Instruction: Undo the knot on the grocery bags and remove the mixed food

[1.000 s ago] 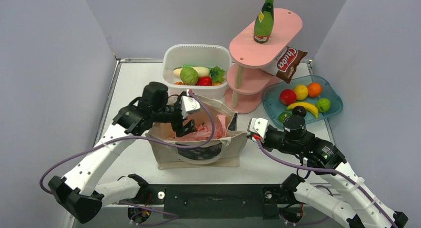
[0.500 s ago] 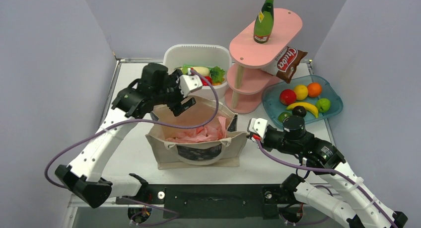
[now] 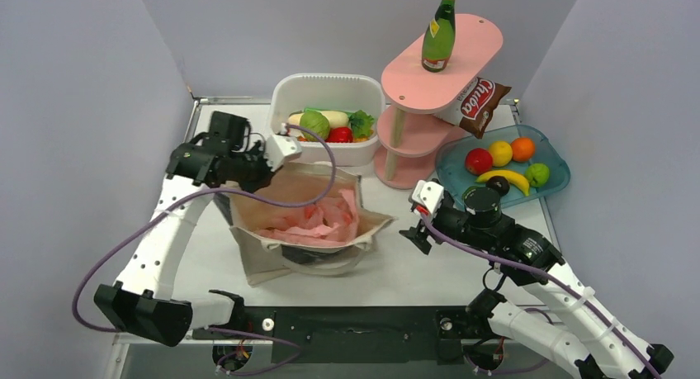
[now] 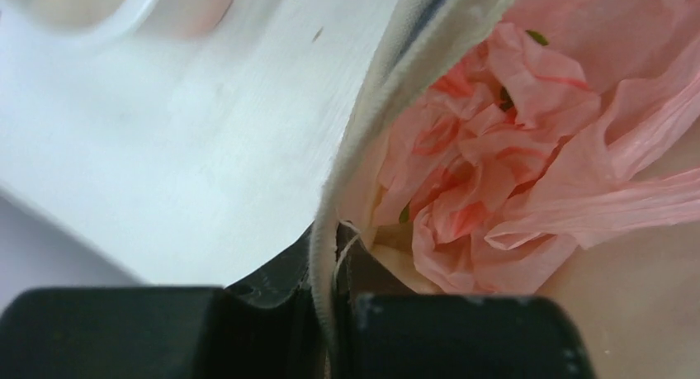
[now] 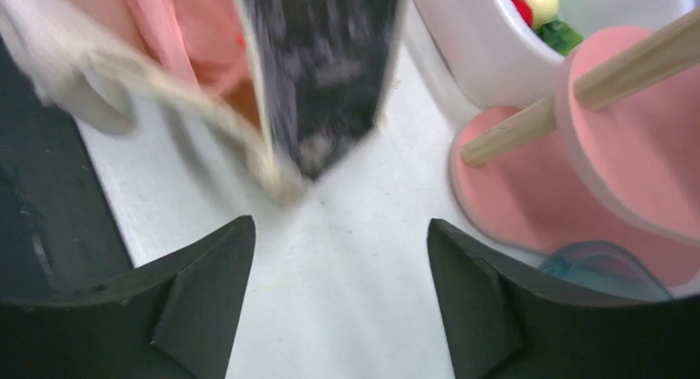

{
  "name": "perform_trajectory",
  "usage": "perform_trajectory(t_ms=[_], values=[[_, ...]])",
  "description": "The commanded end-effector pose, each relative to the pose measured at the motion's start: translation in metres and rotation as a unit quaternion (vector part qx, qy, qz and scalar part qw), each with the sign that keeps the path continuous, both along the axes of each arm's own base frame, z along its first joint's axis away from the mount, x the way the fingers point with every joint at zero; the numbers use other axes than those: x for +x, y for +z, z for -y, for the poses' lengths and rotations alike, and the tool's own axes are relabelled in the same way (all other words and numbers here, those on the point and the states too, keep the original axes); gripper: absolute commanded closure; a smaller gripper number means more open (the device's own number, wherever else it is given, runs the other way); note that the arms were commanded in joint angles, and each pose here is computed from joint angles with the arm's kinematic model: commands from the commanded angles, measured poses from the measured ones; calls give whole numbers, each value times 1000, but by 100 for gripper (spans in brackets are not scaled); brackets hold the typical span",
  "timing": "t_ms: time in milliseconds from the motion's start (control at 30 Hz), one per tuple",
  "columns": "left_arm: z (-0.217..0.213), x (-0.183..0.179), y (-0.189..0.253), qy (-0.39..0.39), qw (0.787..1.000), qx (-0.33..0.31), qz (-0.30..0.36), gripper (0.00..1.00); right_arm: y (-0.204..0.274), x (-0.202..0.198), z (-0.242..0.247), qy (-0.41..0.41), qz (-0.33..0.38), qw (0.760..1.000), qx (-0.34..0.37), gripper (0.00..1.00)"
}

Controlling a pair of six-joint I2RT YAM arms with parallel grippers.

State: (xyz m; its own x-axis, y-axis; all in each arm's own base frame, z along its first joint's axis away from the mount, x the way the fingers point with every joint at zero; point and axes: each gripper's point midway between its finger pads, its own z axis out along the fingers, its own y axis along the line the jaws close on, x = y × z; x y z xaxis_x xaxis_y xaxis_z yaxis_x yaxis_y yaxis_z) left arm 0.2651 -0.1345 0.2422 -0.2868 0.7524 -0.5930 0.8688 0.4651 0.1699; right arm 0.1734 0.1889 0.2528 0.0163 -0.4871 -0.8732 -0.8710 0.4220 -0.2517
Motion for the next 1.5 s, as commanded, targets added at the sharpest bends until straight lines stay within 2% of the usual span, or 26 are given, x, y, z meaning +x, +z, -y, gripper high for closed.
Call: perform_trajectory(t_ms=[0,133,167,200,233,300,367,433,467,567,633,800,867,933,1000,1067,1133,1233,1300,1367,1467], values=[[-101,7,15,67,992,93,52,100,9,17,-3,-47,3,998,37,22],[-197,50,21,209,966,130,84,100,10,21,-6,-54,-7,998,41,18],[-222,59,13,244,958,135,67,100,9,22,-7,-55,-9,998,40,18],[-239,71,26,281,946,137,84,100,11,23,-7,-58,-7,997,41,18],[-262,79,20,330,932,131,70,100,12,25,-7,-59,-7,997,40,17],[-303,107,47,420,891,124,117,100,13,26,-6,-63,-6,997,39,17],[-327,116,56,488,858,107,119,100,15,28,-5,-67,-4,997,39,17],[-333,119,56,519,843,88,109,87,17,29,-4,-71,-1,997,39,17],[-335,120,56,526,839,87,109,73,17,30,-2,-74,-1,997,39,17],[-342,118,61,554,818,84,130,61,19,30,0,-76,0,996,36,16],[-341,117,70,561,811,77,149,57,20,30,1,-78,1,996,36,16],[-326,114,102,552,813,43,182,53,24,32,1,-80,5,996,38,16],[-328,113,117,571,797,34,195,52,28,34,2,-86,8,995,42,16],[-327,114,155,591,775,4,226,51,37,39,4,-97,13,994,52,16],[-318,111,175,602,766,-34,224,50,52,45,8,-112,21,991,73,15],[-303,113,200,587,771,-74,236,49,67,53,13,-133,26,986,94,15],[-271,119,215,537,802,-120,232,48,81,61,20,-157,31,980,117,14],[-229,124,225,489,830,-132,232,48,97,71,34,-201,30,967,152,13],[-169,128,224,420,870,-134,222,47,107,76,44,-225,31,958,176,12],[-118,126,214,360,900,-142,201,47,114,80,56,-251,33,948,193,12],[-50,115,189,287,933,-162,145,46,118,84,75,-289,32,933,213,11]])
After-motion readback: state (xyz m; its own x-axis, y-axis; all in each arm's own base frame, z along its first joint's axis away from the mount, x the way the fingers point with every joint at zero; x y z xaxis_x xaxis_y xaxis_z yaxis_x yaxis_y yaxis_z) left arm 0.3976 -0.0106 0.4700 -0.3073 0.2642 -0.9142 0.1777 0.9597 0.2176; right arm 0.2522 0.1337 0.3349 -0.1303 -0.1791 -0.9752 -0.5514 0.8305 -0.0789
